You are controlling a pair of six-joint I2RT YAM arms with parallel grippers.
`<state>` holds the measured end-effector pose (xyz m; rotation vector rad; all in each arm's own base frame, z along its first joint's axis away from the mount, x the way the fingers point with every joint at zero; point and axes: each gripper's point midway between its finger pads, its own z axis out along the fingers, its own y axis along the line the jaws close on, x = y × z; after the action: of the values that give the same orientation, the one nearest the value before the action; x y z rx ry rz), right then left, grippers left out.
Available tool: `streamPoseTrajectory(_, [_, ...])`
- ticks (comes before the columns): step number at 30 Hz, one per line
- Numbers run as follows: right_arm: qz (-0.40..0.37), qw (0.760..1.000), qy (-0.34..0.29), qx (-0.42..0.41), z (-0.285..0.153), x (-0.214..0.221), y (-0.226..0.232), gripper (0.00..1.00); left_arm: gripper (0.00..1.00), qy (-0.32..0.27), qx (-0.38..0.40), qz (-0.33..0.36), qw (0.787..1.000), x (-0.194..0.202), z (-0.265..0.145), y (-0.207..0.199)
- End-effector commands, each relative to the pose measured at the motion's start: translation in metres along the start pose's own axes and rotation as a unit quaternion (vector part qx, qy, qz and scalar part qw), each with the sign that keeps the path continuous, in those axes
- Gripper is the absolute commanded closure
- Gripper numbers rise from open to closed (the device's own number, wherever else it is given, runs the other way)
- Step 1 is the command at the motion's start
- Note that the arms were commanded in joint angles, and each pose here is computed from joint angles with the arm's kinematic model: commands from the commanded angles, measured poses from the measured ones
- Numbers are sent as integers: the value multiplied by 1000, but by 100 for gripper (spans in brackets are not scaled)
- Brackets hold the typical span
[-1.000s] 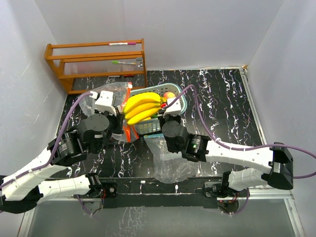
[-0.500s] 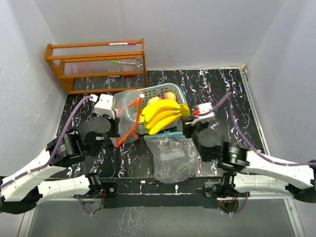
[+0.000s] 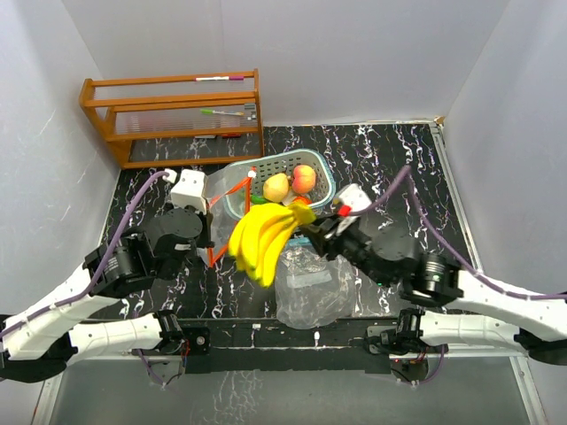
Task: Place the food in the zip-top bag and seal the zipper
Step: Place the fake fruit in the zipper food storage bag.
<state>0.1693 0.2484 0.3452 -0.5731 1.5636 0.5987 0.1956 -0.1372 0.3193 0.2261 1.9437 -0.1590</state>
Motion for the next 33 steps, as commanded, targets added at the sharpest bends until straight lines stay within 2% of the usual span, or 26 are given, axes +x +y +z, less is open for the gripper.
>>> streamPoseTrajectory(1, [19,996,-60,-58,22,-16,33,92,100,-23,25,-23,999,-18,-7,-6])
streamPoseTrajectory(6, [27,992,-116,-38,33,-27,30,92,100,-32,43,-34,998,-22,-12,-8])
streamPoseTrajectory(11, [35,990,-136,28,44,-29,12,92,100,-36,59,-41,997,-24,-17,-9])
streamPoseTrajectory(19, [64,981,-175,48,46,-47,6,92,100,-32,56,-42,997,-15,-15,-8])
streamPoseTrajectory(33, [95,964,-192,159,69,-10,-20,92,100,-81,138,-129,979,-47,-36,-26])
